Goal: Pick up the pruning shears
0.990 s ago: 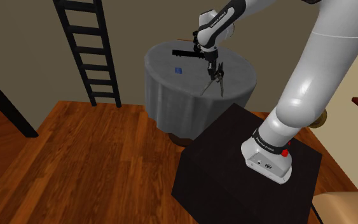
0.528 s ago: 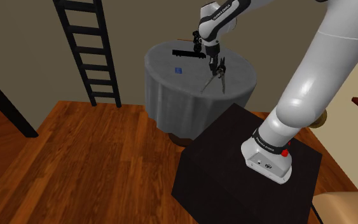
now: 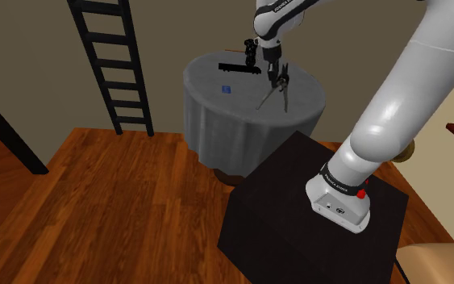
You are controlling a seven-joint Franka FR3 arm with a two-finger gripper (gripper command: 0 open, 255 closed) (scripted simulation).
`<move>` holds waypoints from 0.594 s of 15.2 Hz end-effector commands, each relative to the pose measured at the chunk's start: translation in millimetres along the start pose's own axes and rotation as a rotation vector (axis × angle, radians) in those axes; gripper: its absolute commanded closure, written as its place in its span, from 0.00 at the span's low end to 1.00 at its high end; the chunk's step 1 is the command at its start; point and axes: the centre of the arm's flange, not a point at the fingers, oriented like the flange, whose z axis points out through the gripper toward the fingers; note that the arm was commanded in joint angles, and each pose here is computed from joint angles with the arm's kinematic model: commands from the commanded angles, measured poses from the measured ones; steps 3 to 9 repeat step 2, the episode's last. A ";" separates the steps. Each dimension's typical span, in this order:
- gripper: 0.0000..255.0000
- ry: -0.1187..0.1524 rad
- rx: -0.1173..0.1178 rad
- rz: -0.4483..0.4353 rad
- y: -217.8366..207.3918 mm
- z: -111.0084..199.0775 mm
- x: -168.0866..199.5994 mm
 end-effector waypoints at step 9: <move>1.00 0.000 0.000 0.000 0.1 -5.3 -3.0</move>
